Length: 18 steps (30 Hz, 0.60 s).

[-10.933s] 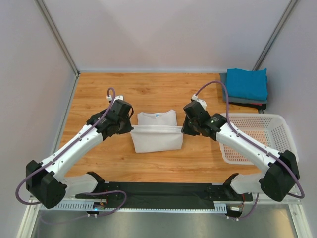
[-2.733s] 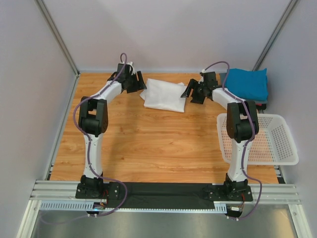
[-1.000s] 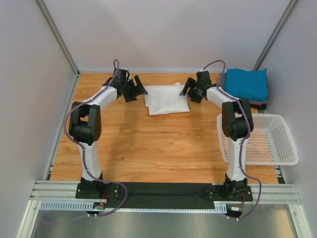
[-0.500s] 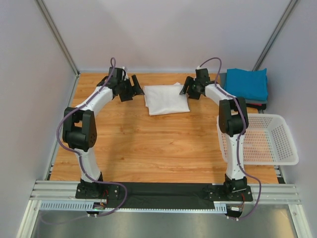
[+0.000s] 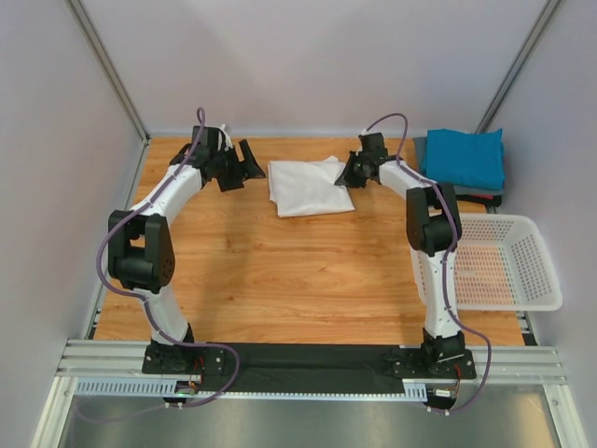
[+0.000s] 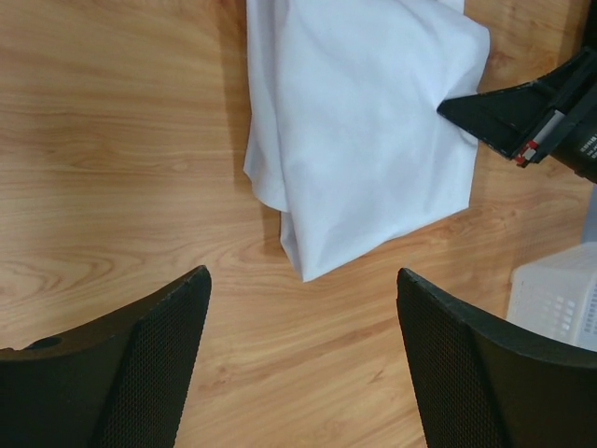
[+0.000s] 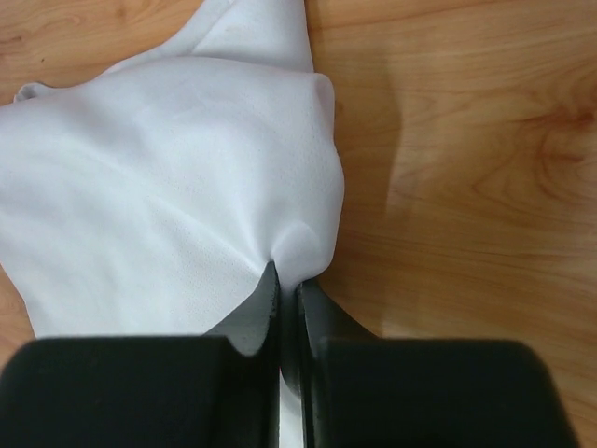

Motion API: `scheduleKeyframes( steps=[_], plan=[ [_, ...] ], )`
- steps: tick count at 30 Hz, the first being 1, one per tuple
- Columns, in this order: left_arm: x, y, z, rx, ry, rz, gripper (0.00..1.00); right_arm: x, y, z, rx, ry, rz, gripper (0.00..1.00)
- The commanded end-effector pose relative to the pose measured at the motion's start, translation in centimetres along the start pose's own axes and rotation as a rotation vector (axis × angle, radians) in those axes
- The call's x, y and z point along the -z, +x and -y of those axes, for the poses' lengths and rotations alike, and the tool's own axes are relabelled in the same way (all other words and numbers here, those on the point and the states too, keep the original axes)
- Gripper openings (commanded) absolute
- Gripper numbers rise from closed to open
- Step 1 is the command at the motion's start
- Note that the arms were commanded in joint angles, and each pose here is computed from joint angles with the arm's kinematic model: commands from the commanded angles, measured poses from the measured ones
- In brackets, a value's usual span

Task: Fold and stack the t-shirts
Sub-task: Neatly place the folded tshirt to the corner

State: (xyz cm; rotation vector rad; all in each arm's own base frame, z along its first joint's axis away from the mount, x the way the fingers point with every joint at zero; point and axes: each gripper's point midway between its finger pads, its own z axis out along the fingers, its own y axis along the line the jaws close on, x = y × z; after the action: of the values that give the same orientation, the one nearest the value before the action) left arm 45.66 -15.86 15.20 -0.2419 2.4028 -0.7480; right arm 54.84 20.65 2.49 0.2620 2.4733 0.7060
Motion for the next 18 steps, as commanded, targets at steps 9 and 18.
scheduleKeyframes(
  steps=[9,18],
  plan=[
    [3.2,-1.5,1.1,-0.030,0.096,0.057,0.86,9.9,-7.2,4.7,0.316,0.553,0.103,0.00],
    [4.0,-1.6,1.2,-0.031,0.114,0.049,0.85,14.8,-12.8,6.9,0.456,0.703,0.200,0.00]
  ],
)
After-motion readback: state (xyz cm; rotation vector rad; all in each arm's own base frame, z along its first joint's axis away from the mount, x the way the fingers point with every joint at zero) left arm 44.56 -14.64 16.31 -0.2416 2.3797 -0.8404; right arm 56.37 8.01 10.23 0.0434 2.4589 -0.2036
